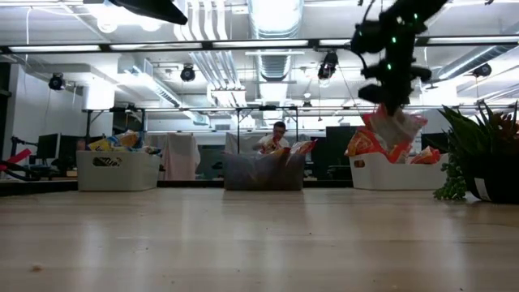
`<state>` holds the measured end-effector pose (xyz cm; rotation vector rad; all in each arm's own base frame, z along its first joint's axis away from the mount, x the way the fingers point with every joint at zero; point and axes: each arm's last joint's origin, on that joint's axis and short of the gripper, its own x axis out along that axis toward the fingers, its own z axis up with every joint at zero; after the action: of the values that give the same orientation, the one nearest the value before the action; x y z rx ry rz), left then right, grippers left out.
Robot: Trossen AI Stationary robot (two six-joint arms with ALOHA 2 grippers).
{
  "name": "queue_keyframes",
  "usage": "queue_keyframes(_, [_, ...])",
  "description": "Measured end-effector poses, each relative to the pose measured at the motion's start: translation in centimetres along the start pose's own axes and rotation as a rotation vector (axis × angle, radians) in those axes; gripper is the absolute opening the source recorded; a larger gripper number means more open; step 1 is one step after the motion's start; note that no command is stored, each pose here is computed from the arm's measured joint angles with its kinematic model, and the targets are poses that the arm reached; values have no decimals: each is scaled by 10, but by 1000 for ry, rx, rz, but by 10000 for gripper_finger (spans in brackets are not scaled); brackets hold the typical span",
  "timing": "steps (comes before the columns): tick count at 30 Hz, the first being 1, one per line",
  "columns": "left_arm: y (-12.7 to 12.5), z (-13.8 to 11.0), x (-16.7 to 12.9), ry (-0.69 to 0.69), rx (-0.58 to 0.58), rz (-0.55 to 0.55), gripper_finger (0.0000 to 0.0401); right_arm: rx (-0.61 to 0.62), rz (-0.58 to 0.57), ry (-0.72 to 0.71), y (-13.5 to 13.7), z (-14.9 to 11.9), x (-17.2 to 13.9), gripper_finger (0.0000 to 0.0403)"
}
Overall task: Sort Maruchan noodles
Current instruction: Put the orange noodle pack into the white bin
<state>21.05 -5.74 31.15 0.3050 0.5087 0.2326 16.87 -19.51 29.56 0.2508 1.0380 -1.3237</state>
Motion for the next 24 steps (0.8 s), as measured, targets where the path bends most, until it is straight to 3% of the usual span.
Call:
queue_keyframes(7, [-4, -1, 6, 21, 14, -1, 166, -36, 170, -8, 17, -24, 39, 9])
queue_keyframes(16, [-7, -2, 9, 34, 22, -2, 166, -19, 196, -43, 27, -41, 58, 12])
queue_keyframes(20, [-6, -2, 9, 34, 26, -2, 166, -20, 196, -40, 27, -41, 58, 42])
queue_keyframes(24, [-7, -4, 9, 42, 62, -4, 166, 1, 199, -45, 25, -37, 54, 98])
